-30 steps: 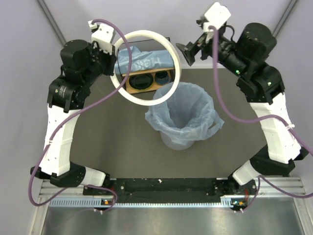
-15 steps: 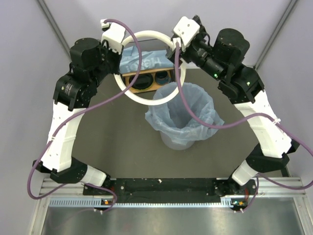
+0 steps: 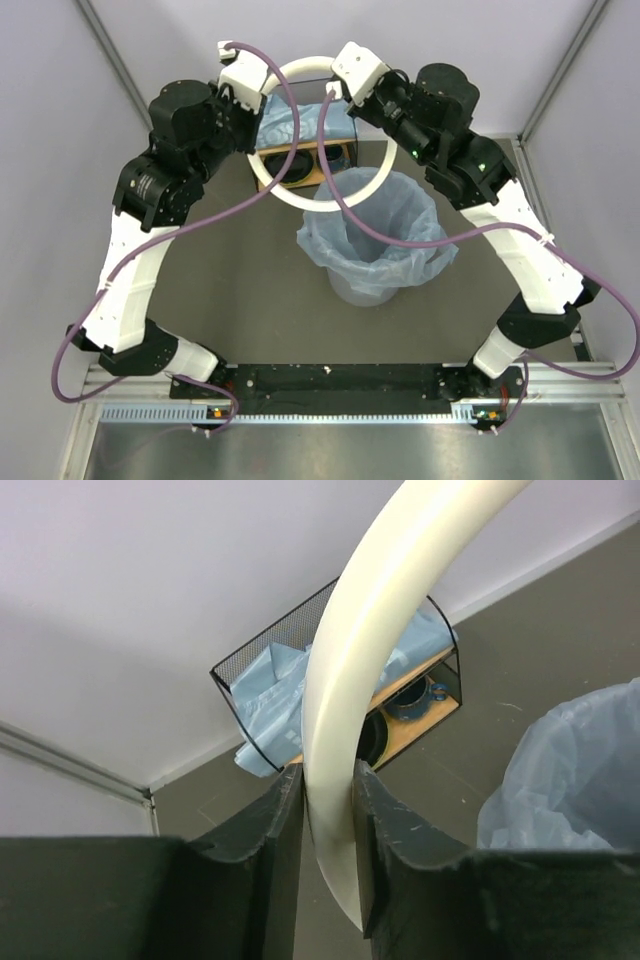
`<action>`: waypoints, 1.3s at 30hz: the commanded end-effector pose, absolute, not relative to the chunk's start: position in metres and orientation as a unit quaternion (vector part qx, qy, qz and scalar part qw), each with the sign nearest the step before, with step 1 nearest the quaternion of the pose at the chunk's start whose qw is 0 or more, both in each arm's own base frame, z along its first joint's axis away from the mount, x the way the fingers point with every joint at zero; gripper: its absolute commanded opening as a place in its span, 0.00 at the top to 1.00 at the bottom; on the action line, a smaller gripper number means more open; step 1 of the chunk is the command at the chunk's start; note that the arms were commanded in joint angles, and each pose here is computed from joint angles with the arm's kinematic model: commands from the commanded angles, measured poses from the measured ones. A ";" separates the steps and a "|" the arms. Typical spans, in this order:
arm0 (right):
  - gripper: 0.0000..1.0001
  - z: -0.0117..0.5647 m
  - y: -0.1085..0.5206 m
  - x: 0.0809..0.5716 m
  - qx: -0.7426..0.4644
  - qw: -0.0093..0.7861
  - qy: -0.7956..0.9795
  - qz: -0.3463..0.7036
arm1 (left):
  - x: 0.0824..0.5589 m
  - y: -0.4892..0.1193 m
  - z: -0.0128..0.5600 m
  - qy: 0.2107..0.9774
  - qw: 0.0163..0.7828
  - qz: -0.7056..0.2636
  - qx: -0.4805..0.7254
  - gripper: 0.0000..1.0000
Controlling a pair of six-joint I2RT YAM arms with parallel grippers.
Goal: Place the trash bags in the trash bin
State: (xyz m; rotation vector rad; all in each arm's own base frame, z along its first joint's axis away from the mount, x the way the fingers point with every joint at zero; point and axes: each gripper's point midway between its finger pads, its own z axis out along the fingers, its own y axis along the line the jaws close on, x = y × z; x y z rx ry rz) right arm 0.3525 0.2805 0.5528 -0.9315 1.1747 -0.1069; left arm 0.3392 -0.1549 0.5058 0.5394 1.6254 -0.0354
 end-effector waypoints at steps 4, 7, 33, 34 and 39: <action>1.00 0.555 0.240 0.358 -0.387 0.727 0.562 -0.079 | 0.317 -0.169 0.567 0.648 0.720 -0.123 0.217 0.11; 1.00 0.528 0.213 0.369 -0.367 0.686 0.626 -0.053 | 0.288 -0.186 0.608 0.582 0.739 -0.237 0.244 0.01; 1.00 0.361 0.168 0.323 -0.319 0.435 0.829 0.149 | 0.305 -0.211 0.461 0.687 0.570 -0.359 0.274 0.01; 1.00 0.356 0.168 0.326 -0.322 0.433 0.828 0.151 | 0.304 -0.212 0.457 0.689 0.565 -0.361 0.275 0.01; 1.00 0.352 0.171 0.343 -0.328 0.446 0.819 0.153 | 0.304 -0.216 0.443 0.699 0.547 -0.370 0.275 0.01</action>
